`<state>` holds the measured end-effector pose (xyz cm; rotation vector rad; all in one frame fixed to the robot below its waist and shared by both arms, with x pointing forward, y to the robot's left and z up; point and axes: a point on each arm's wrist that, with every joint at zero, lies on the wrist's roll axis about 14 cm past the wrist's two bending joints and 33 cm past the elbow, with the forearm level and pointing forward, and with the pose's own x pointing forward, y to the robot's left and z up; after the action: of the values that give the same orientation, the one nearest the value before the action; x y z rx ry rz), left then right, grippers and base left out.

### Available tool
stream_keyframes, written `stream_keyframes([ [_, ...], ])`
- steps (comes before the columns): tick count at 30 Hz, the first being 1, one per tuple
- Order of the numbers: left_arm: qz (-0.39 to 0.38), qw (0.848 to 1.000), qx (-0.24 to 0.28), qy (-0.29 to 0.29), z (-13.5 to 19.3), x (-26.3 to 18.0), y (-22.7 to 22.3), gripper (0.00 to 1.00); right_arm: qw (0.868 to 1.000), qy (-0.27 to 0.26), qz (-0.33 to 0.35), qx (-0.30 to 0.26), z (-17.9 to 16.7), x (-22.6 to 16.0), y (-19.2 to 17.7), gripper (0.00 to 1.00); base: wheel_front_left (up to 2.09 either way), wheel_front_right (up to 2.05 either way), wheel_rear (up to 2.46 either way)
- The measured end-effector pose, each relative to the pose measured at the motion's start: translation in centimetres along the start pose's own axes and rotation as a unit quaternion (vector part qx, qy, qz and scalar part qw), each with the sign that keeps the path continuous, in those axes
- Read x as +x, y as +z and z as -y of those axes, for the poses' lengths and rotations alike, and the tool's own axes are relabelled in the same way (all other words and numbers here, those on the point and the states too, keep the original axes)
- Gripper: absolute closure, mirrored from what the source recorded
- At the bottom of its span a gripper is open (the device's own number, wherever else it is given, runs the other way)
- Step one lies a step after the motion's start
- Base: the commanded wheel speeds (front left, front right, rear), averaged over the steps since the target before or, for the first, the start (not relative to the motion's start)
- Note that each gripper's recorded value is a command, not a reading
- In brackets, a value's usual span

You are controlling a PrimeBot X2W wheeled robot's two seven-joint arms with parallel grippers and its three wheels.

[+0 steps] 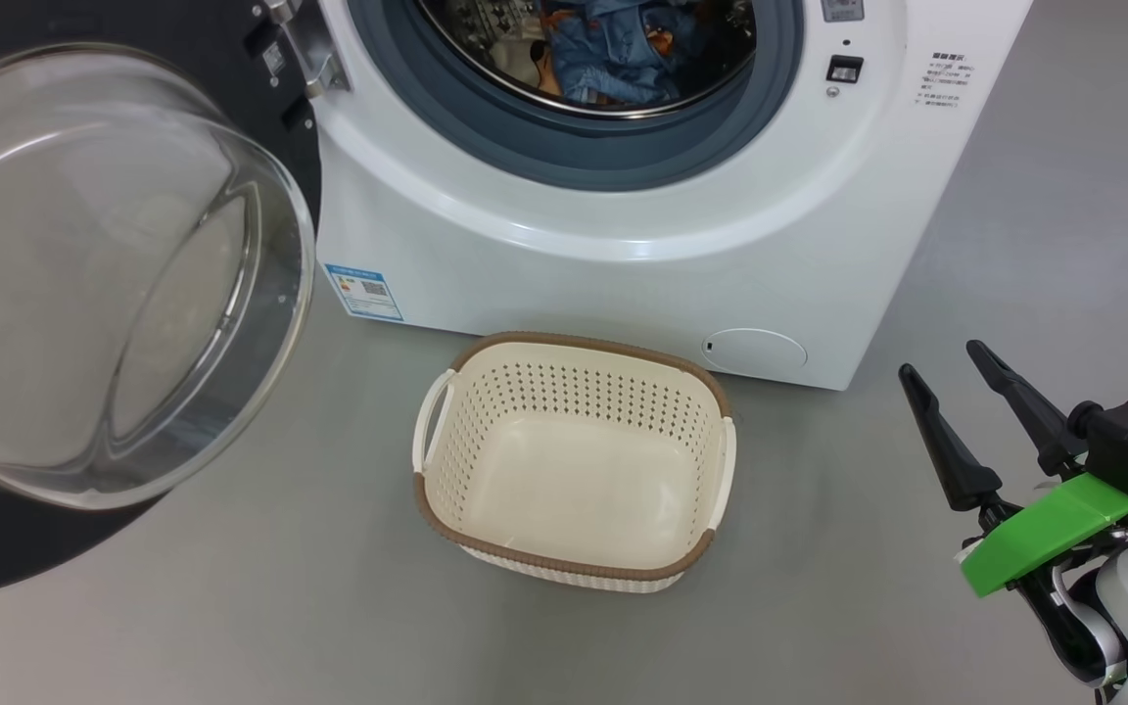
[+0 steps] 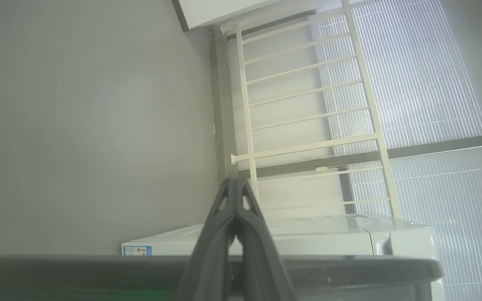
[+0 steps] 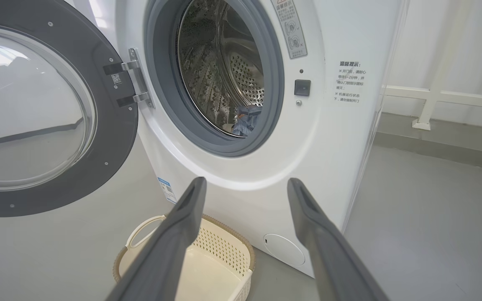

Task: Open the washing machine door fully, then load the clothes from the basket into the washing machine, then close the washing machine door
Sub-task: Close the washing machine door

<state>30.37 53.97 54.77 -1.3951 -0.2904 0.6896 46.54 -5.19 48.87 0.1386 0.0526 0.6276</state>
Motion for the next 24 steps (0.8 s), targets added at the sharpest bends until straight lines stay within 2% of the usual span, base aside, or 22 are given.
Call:
stream_keyframes([
  [7, -0.089, 0.996, 0.025, 0.001, 0.3, -0.8, -1.7, 1.0, 1.0, 0.007, 0.009, 0.002, -0.8, 0.3, 0.6, 0.0, 0.0, 0.0, 0.0],
  [16, -0.228, 0.971, 0.075, -0.01, 0.3, -3.0, -5.7, 1.0, 1.0, 0.011, 0.022, 0.019, -2.5, 0.3, 1.2, 0.0, 0.0, 0.0, 0.0],
  [24, -0.325, 0.942, 0.069, -0.04, 0.9, -5.3, -9.1, 1.0, 0.999, 0.009, 0.033, 0.027, -3.4, -0.1, 2.0, 0.0, 0.0, 0.0, 0.0],
])
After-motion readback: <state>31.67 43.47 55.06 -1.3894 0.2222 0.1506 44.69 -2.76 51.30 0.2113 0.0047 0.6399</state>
